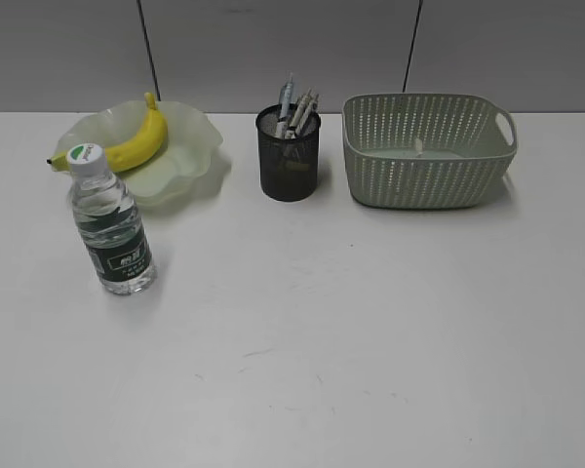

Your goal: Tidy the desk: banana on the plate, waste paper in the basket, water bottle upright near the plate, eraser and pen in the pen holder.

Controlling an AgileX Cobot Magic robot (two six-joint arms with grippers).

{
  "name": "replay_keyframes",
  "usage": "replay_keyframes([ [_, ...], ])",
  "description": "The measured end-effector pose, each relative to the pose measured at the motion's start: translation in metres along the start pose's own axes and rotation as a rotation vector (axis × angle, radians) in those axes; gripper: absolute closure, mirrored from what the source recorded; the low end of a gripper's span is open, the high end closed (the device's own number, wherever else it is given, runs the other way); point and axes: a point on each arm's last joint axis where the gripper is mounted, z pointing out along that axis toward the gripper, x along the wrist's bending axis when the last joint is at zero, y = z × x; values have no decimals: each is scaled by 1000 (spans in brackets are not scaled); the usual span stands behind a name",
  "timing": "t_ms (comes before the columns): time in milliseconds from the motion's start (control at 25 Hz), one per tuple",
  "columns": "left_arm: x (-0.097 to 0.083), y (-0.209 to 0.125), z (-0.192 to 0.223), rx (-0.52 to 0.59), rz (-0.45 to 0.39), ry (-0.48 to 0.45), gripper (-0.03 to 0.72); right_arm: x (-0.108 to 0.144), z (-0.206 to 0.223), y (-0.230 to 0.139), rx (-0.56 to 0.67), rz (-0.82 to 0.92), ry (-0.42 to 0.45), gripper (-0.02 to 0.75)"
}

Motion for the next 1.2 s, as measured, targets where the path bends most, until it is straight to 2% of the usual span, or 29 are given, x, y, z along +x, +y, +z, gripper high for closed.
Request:
replay_keyframes([
  [1200,0,0,0,0,0,0,449,0,0,0,0,0,0,406],
])
